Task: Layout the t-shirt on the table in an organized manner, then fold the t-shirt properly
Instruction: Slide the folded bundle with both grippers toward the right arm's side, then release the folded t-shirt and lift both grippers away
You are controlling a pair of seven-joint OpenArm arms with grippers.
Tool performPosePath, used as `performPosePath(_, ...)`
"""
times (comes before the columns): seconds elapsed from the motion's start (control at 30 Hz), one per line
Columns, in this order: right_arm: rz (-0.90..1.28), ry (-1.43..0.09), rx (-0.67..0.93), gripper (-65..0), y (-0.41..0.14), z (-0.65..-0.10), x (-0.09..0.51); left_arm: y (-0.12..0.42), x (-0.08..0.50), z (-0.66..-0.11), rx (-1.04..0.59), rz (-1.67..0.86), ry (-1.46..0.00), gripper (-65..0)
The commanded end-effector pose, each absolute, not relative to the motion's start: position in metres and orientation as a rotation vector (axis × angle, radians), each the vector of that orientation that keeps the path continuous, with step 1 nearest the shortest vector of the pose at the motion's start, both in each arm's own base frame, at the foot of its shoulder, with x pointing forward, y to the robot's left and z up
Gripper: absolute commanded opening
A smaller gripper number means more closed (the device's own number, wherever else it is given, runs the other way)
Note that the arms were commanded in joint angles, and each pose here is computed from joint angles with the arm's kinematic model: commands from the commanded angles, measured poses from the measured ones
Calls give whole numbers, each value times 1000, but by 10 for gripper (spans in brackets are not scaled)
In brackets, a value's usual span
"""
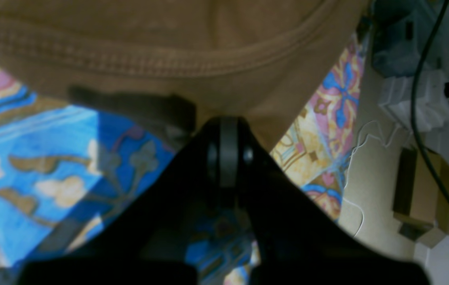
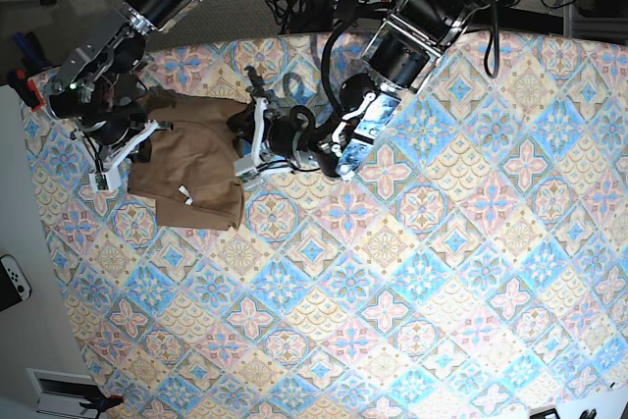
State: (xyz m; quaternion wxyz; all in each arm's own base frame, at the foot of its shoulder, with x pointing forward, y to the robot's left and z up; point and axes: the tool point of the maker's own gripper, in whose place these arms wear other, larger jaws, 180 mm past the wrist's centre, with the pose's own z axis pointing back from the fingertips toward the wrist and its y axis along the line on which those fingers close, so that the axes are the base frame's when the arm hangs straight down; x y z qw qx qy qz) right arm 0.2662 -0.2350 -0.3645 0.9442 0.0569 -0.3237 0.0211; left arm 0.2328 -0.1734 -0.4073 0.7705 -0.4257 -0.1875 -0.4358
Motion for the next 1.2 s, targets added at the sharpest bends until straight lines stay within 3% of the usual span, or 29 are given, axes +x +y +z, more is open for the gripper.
performPosePath(0.0,56,-718,109,-650,-237,-350,277,-187,234,-394,-953,-970,-434,-650)
performPosePath(0.23,56,-718,109,-650,-237,-350,277,-193,230,-390,-963,-988,-426,-650)
performPosePath(0.37,54,-717,109,-650,-237,-351,276,-158,236,-402,-863,-1029,-394,-650)
performPosePath(0.77,72,-751,46,-650,-251,-333,278,-32,240,-336,-599,-1074,-709,-650)
performPosePath(0.97,47,-706,-10,-650,-271,-339,251,28,226,-331,-479,-960,-726,-650)
performPosePath(1.17,-2,-633,-33,-650,-285,-355,218,86,202,-349,-391,-808,-651,-650)
